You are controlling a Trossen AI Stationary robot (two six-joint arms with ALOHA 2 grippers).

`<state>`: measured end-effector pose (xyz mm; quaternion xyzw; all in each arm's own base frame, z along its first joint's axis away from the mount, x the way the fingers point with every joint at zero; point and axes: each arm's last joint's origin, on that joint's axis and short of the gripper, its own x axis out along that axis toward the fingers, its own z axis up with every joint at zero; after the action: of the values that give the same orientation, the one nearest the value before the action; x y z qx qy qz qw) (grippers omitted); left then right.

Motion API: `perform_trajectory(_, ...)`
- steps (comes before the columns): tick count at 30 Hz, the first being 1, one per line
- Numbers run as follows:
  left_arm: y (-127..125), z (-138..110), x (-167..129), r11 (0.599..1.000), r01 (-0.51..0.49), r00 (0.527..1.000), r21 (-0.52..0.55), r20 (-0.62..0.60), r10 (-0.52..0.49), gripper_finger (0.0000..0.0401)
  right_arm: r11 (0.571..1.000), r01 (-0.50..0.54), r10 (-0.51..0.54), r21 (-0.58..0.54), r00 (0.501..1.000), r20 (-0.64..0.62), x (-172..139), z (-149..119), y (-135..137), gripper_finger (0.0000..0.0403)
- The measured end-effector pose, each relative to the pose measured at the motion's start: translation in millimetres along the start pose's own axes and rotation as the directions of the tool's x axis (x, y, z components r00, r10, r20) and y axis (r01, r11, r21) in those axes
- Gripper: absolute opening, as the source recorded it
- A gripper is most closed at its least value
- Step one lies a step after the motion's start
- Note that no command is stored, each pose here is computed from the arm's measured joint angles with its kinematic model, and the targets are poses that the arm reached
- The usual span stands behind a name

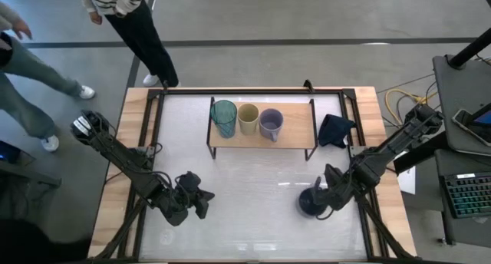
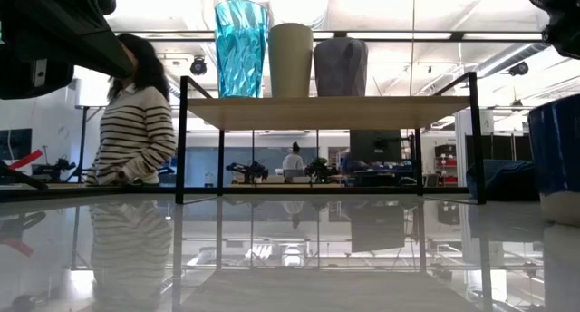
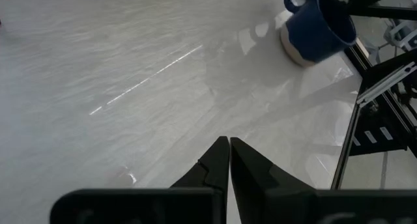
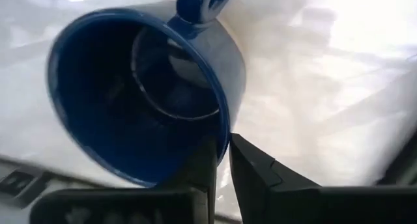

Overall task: Stack small to large cups/mugs on shelf
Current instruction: Put the blue mug on the shelf

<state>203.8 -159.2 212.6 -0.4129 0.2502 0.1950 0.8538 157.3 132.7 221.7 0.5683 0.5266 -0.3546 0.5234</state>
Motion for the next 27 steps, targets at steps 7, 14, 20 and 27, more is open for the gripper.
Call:
perform_trajectory(7, 0, 0, 0, 1.000, 0.000, 1.000, 0.001, 0.000, 0.000, 0.0000, 0.997, -0.081, 0.081, -0.006, 0.997, 0.012, 0, -2, 6, 0.0033)
perform_trajectory(14, 0, 0, 0, 1.000, 0.000, 1.000, 0.001, 0.000, 0.000, 0.0000, 0.999, -0.038, 0.039, -0.033, 0.999, 0.030, 9, -3, 8, 0.0033)
perform_trajectory(20, 0, -1, 0, 1.000, 0.001, 1.000, 0.001, -0.016, -0.001, 0.0000, 0.997, -0.005, 0.005, -0.075, 1.000, 0.007, 12, -4, 8, 0.0034)
perform_trajectory(27, 0, -1, 0, 1.000, 0.002, 1.000, -0.001, -0.020, -0.002, 0.0000, 0.993, -0.061, 0.060, -0.101, 0.998, -0.013, 0, -8, 13, 0.0034)
